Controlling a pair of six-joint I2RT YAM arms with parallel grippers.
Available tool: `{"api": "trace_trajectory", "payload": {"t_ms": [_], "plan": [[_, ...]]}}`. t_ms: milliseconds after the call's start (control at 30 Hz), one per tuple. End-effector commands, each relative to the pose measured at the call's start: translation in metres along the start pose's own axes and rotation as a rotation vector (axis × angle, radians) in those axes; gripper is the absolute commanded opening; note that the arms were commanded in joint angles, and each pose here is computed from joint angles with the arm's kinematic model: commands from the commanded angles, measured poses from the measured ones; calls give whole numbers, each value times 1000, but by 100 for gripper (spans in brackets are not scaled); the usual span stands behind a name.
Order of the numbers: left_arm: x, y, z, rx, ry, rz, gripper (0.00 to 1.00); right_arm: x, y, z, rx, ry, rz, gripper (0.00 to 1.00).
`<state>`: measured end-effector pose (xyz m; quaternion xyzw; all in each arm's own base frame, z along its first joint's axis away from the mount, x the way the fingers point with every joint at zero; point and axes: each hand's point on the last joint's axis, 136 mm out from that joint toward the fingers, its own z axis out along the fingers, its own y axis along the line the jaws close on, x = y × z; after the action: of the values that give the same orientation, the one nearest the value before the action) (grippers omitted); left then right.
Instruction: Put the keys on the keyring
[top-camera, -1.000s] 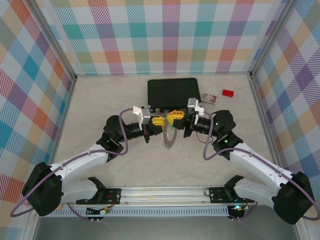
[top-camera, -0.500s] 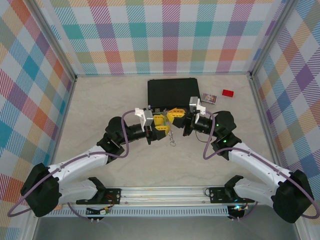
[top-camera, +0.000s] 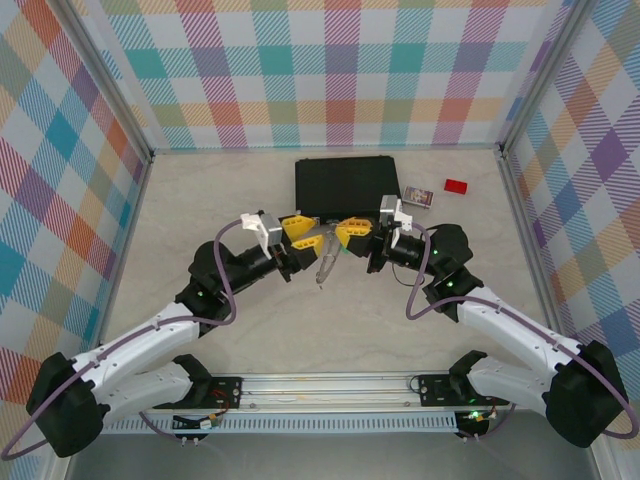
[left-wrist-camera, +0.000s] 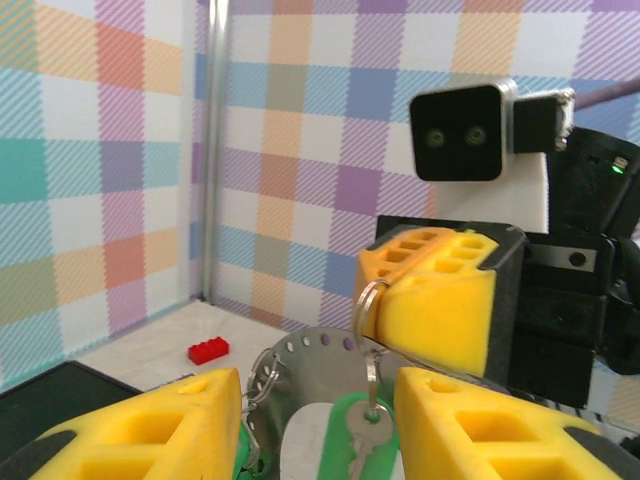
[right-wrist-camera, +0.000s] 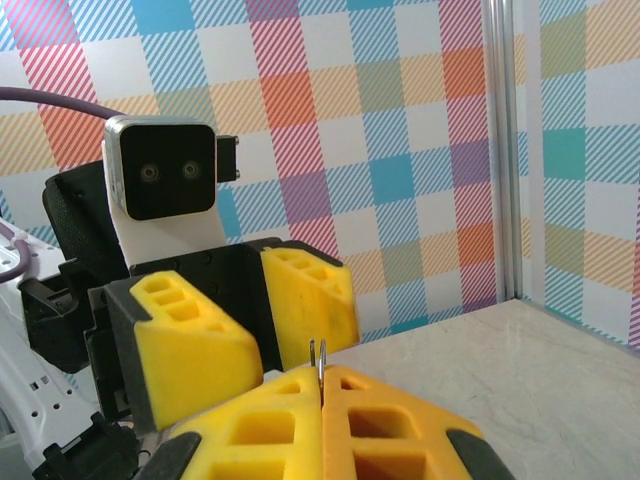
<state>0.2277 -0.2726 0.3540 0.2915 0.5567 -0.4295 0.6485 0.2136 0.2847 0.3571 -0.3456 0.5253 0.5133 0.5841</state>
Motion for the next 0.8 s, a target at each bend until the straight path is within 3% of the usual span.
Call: {"api": "trace_trajectory", "payload": {"t_ms": [0, 333, 767], "plan": [[-5, 11, -5, -57, -5, -9, 44, -16, 6, -4, -13, -54, -39, 0], [-14, -2, 7, 41, 5, -50, 44, -11, 11, 1, -72, -28, -8, 0], [-17, -17, 14, 216, -6, -95, 35, -8, 10, 0, -63, -21, -9, 0]]}}
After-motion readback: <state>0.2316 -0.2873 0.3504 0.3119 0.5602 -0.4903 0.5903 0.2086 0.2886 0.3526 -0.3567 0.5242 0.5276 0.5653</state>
